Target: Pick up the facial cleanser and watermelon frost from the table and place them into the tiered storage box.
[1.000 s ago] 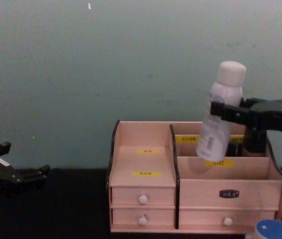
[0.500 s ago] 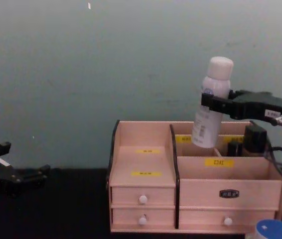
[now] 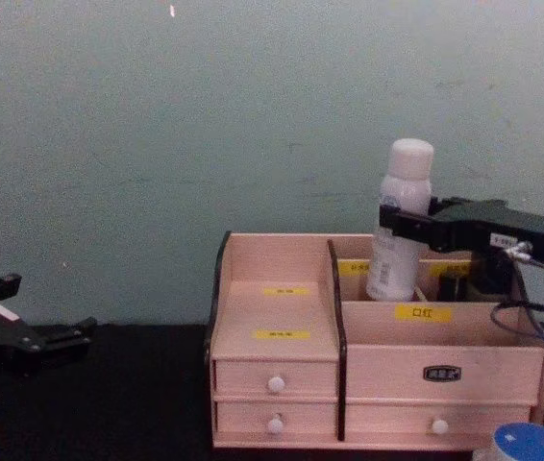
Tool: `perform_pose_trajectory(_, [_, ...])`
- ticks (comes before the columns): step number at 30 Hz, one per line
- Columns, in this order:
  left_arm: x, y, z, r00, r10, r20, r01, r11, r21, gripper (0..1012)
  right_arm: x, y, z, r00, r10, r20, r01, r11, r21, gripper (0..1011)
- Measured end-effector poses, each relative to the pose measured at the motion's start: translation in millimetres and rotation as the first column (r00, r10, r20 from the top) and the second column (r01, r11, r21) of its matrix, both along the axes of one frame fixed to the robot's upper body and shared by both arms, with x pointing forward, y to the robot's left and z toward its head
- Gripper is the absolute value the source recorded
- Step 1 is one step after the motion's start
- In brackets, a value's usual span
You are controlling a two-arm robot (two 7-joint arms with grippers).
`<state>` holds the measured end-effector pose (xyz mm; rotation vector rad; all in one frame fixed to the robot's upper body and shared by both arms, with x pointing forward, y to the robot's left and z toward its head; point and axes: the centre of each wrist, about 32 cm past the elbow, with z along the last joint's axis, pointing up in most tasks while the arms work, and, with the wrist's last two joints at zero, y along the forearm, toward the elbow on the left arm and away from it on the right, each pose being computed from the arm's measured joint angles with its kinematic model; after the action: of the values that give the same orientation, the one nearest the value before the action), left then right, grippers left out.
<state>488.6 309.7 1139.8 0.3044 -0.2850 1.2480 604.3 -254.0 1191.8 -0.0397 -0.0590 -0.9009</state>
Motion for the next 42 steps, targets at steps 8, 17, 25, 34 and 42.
perform_pose_trajectory(8, [0.0,0.0,0.0,1.0,0.0,0.0,0.0,1.0,0.0,1001,4.4,3.1,-6.7,1.0,-0.001,-0.023,0.0,1.0,-0.019,590])
perform_pose_trajectory(17, [0.0,0.0,0.0,1.0,0.0,0.0,0.0,1.0,0.0,1001,7.6,5.2,-14.0,0.998,-0.001,-0.064,-0.002,0.999,-0.041,590])
perform_pose_trajectory(25, [0.0,0.0,0.0,1.0,0.0,0.0,0.0,1.0,0.0,1001,8.0,5.0,-18.5,0.995,-0.007,-0.096,0.002,0.999,-0.049,590])
perform_pose_trajectory(34, [0.0,0.0,0.0,1.0,0.0,0.0,0.0,1.0,0.0,1001,7.9,4.7,-18.9,0.995,-0.009,-0.097,0.004,0.999,-0.048,590])
perform_pose_trajectory(42, [0.0,0.0,0.0,1.0,0.0,0.0,0.0,1.0,0.0,1001,7.7,4.7,-18.8,0.995,-0.008,-0.097,0.003,0.999,-0.049,607])
